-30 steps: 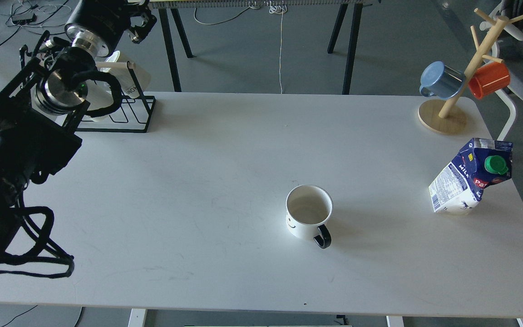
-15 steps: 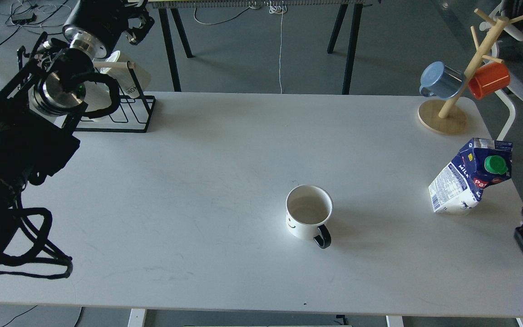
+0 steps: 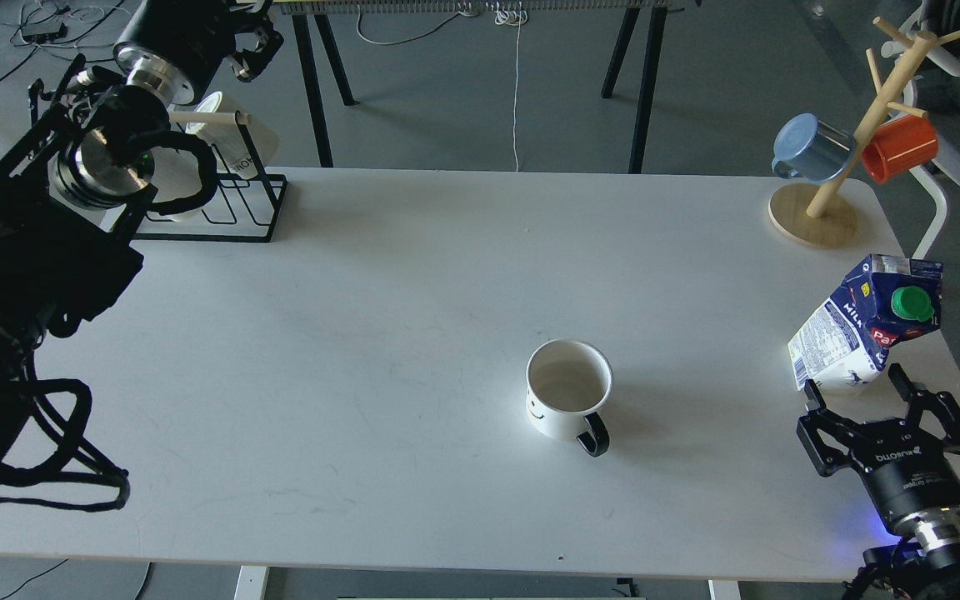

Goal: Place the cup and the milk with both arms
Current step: 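Grasp the white-and-blue milk carton with the right gripper, then carry the milk carton with the right gripper next to the white mug, set down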

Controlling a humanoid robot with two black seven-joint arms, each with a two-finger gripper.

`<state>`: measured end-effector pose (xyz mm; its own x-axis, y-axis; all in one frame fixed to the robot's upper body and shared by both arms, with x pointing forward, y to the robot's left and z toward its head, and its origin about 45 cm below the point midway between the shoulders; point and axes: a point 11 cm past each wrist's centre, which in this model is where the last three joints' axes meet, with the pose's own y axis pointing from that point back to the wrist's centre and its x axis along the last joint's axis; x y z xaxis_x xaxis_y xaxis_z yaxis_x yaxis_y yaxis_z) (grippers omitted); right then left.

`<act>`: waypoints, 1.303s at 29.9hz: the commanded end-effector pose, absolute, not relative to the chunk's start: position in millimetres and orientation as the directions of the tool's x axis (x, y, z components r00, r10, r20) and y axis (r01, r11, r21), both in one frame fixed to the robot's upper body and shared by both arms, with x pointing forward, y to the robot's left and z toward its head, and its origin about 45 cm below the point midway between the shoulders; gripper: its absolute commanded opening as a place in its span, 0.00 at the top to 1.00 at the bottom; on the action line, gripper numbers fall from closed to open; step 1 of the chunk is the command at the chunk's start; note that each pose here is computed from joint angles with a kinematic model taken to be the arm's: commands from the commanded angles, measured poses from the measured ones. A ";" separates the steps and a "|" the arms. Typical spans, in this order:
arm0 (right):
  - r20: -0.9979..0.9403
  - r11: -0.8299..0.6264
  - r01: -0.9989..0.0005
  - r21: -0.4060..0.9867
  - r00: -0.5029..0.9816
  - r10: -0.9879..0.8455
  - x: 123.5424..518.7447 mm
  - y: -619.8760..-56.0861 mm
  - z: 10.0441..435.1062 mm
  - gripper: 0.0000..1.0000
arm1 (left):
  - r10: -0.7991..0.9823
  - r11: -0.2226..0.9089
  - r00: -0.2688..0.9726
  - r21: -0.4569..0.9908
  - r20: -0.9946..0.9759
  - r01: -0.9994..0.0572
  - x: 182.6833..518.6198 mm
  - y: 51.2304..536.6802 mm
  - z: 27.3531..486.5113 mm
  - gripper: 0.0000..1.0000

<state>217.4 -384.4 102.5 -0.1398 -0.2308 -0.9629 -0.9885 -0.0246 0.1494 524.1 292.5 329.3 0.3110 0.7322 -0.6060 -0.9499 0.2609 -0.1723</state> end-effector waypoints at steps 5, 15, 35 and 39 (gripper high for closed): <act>-0.967 0.013 -0.995 0.097 -0.097 -0.236 230.8 -395.0 116.5 0.03 | 0.743 0.249 0.302 -0.172 -0.598 -0.953 523.4 302.3 331.5 0.00; -0.966 0.035 -0.997 0.069 -0.076 -0.247 243.2 -403.9 123.3 0.17 | 0.748 0.243 0.297 -0.172 -0.594 -0.955 523.6 305.4 333.0 0.00; -0.976 -0.008 -1.000 -0.003 0.004 -0.218 262.8 -385.8 142.7 0.95 | 0.752 0.237 0.294 -0.174 -0.590 -0.956 523.8 308.4 335.4 0.00; -0.982 -0.091 -0.994 -0.052 0.068 -0.178 260.7 -354.8 159.4 0.95 | 0.752 0.236 0.292 -0.173 -0.591 -0.956 523.9 308.5 335.3 0.00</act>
<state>263.0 -376.4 149.8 0.0297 -0.2052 -0.9783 -0.9992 -0.0334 -0.0234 524.0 308.3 336.0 0.2945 0.7518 -0.5900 -0.9556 0.2373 -0.1746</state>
